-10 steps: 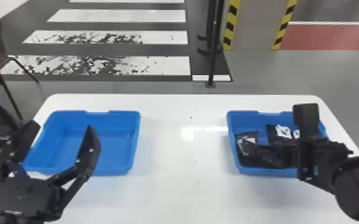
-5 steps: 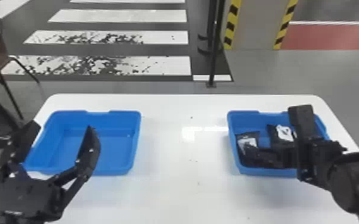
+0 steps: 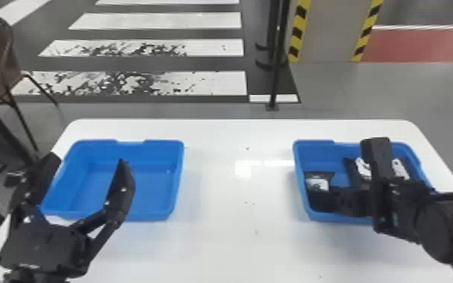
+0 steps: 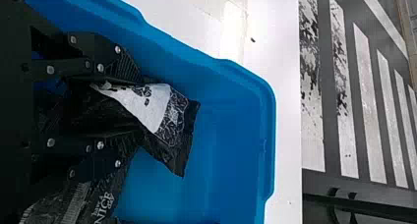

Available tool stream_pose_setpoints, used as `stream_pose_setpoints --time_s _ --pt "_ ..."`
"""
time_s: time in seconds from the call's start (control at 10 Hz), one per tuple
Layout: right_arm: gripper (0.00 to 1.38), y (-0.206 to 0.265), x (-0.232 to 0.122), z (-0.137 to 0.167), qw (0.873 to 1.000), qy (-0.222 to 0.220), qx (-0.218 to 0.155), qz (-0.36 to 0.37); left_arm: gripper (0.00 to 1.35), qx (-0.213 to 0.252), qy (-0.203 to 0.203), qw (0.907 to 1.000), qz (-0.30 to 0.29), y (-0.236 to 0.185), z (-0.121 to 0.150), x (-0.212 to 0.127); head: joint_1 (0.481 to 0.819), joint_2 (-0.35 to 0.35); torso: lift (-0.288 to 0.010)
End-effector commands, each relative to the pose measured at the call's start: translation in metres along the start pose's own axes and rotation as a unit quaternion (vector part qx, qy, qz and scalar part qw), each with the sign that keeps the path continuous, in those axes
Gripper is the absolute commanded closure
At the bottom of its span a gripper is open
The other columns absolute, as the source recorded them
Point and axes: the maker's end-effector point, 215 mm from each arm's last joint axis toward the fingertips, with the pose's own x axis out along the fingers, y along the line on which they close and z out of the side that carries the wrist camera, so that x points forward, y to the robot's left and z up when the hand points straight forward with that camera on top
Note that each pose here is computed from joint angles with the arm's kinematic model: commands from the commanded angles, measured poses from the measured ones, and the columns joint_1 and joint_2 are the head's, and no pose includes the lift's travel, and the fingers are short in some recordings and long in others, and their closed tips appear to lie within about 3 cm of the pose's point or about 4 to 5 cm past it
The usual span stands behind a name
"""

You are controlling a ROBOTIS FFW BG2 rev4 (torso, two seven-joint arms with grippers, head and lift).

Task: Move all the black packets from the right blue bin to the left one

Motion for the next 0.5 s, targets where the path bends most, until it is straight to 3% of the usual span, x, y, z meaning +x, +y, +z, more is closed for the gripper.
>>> stream_pose_setpoints --time_s 0.0,0.2,0.4 --pt "1.04 0.004 0.003 -0.006 1.0 0.005 0.008 0.009 0.14 -0.001 -0.001 1.0 -0.001 -0.001 0.001 0.0 0.695 0.031 -0.14" --pt "1.08 0.014 -0.007 0.013 0.999 -0.042 0.0 0.018 0.14 0.001 -0.002 1.0 0.0 0.0 0.001 -0.001 0.695 0.038 -0.14" --pt "1.08 0.009 -0.04 0.046 0.992 -0.123 -0.002 0.016 0.14 0.0 -0.007 1.0 0.0 0.0 0.004 0.0 0.695 0.045 -0.14"
